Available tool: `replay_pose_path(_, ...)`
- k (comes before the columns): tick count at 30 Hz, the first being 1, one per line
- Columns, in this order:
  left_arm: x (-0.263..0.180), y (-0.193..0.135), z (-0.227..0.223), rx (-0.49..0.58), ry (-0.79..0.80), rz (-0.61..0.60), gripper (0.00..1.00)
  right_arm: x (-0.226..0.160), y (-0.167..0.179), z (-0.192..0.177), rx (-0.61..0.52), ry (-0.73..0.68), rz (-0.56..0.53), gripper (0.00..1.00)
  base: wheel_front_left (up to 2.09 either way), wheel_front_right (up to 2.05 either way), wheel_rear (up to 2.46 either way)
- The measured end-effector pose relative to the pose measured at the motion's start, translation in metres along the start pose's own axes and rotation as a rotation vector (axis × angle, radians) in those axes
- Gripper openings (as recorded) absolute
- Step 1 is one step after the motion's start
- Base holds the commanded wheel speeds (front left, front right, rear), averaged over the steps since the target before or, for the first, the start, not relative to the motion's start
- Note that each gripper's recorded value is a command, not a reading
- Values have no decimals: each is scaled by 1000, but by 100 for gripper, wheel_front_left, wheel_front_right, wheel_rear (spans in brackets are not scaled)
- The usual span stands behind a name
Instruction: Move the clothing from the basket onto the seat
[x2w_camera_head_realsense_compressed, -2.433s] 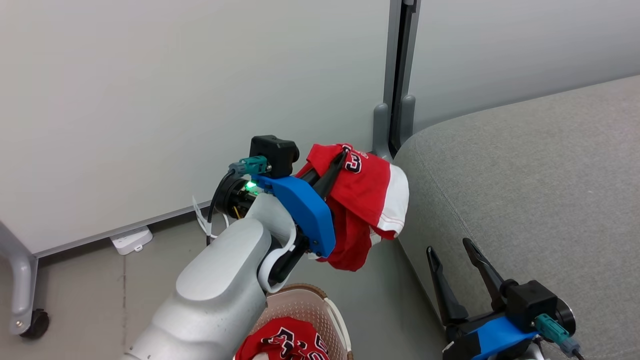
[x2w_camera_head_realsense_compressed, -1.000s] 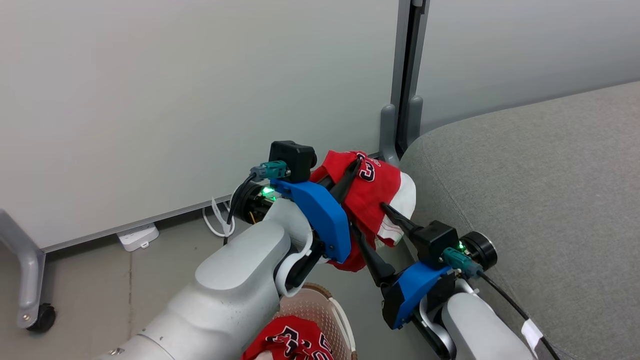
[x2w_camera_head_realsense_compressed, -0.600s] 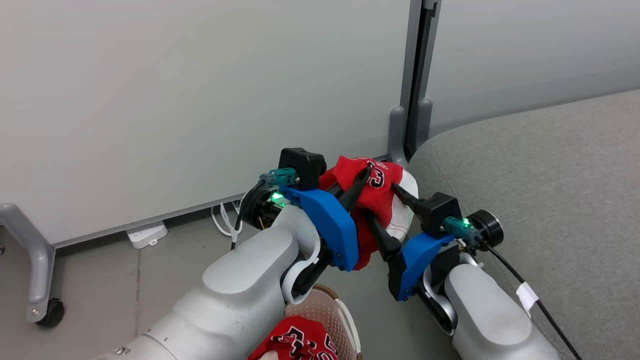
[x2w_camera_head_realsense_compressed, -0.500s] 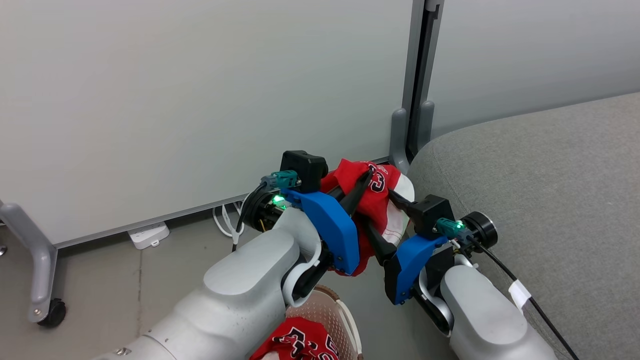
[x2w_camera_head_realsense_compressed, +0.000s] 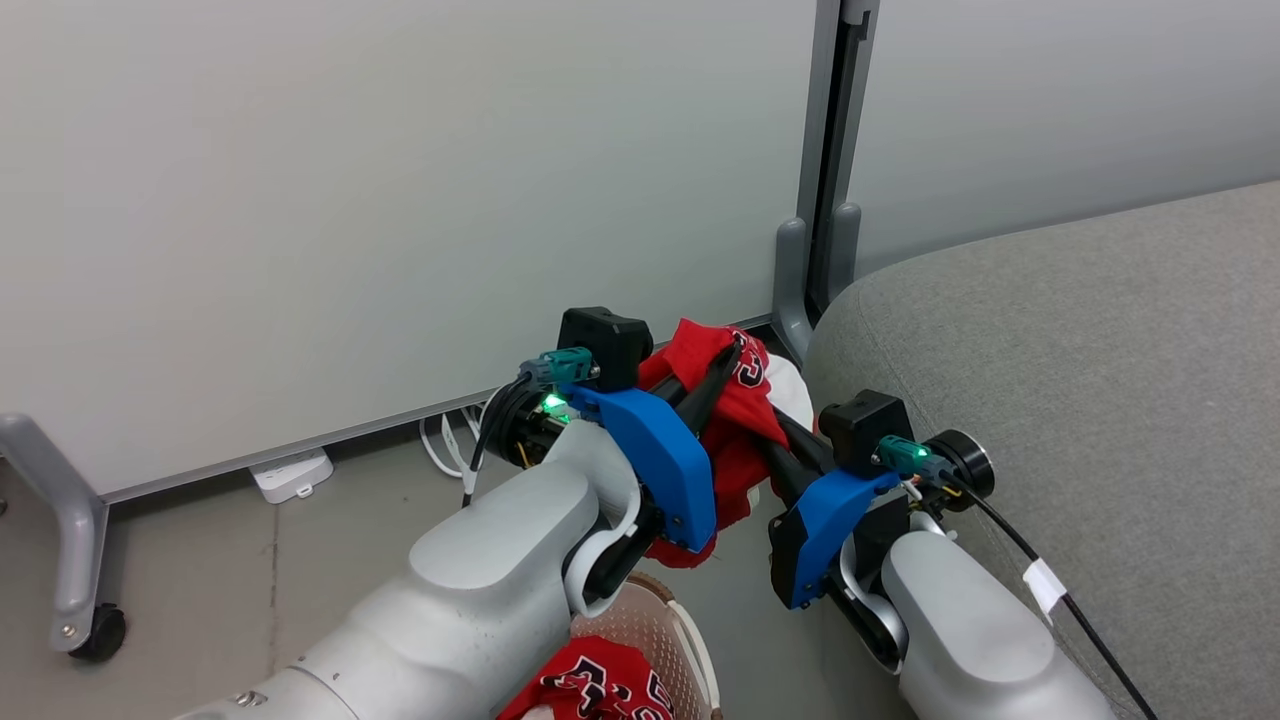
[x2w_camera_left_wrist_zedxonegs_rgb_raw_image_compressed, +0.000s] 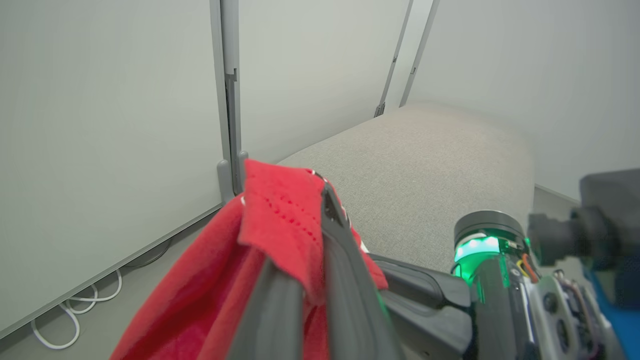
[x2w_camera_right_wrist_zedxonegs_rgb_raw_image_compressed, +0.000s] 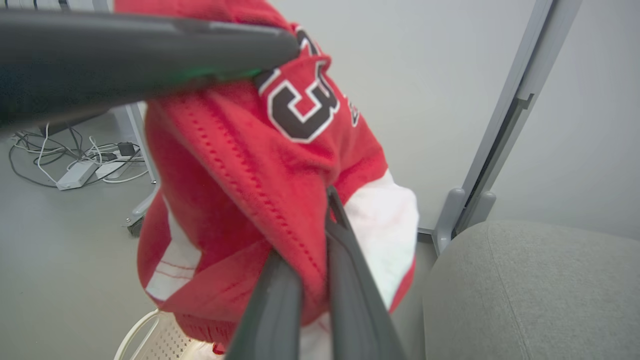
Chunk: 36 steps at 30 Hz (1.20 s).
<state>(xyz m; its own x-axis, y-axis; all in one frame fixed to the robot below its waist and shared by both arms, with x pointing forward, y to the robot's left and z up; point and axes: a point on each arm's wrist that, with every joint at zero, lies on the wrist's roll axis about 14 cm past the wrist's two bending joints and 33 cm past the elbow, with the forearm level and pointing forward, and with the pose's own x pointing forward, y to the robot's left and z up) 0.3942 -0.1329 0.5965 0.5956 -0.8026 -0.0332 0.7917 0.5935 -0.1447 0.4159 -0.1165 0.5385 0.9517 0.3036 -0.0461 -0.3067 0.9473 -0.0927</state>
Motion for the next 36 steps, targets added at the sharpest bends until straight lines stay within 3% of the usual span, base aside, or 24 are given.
replay_pose_path(23,1,6,0,17,-7,13,0,0,2,-1,13,-5,4,0,0,0,0)
replay_pose_path(24,1,7,1,19,-15,14,33,0,2,0,13,-8,4,0,0,0,0)
replay_pose_path(25,1,7,1,20,-22,16,99,0,1,0,13,-12,4,0,0,0,0)
replay_pose_path(36,-11,24,-7,35,-77,23,100,2,-12,-3,37,-21,-37,0,0,0,0)
